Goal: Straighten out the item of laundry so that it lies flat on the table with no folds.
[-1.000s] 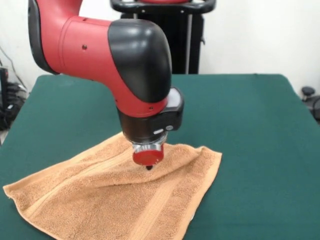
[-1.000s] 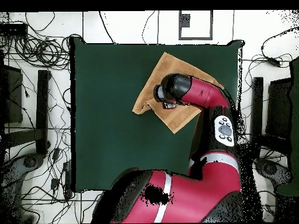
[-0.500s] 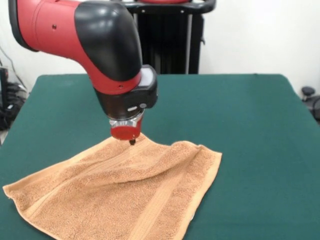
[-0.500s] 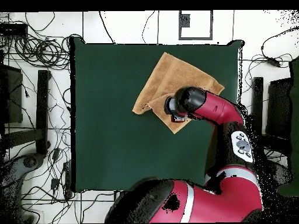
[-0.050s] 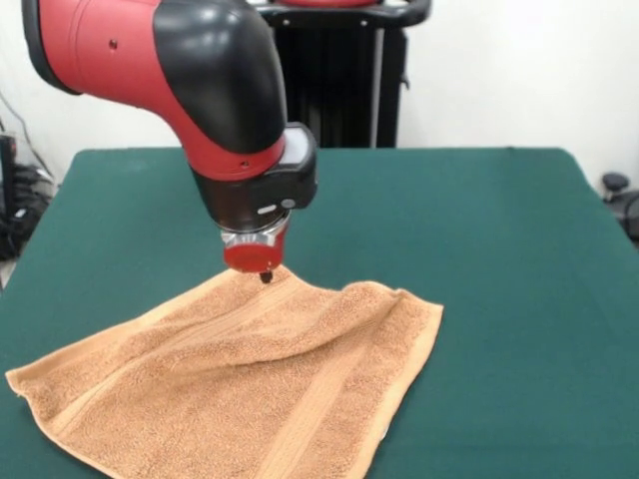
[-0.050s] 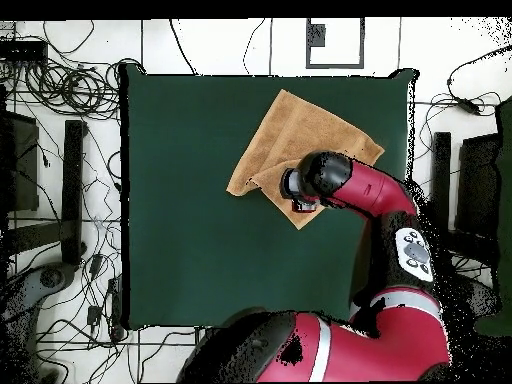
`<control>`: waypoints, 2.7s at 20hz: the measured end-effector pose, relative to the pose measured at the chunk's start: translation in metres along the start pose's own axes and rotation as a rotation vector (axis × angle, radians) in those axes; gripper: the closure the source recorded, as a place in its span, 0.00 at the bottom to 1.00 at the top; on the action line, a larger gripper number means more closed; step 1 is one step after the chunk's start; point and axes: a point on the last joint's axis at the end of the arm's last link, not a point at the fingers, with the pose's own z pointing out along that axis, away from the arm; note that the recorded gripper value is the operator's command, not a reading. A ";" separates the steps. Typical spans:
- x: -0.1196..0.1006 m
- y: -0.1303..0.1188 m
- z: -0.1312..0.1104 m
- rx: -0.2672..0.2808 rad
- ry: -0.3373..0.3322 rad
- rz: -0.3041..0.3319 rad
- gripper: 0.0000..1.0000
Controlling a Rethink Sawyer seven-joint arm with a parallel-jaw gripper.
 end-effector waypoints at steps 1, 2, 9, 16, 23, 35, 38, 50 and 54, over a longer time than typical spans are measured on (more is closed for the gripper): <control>0.000 0.000 0.000 0.000 -0.001 0.000 1.00; 0.001 -0.001 0.000 0.003 -0.007 -0.003 1.00; 0.016 -0.006 0.007 0.025 -0.047 -0.029 1.00; 0.036 -0.008 0.021 0.048 -0.053 -0.056 1.00; 0.037 -0.012 0.034 0.069 -0.047 -0.055 1.00; 0.027 -0.023 0.001 0.061 -0.171 -0.054 1.00; 0.028 -0.024 -0.021 0.041 -0.212 -0.058 1.00; 0.040 -0.027 -0.066 -0.049 -0.341 -0.054 1.00; 0.039 -0.016 -0.071 -0.142 -0.367 -0.029 1.00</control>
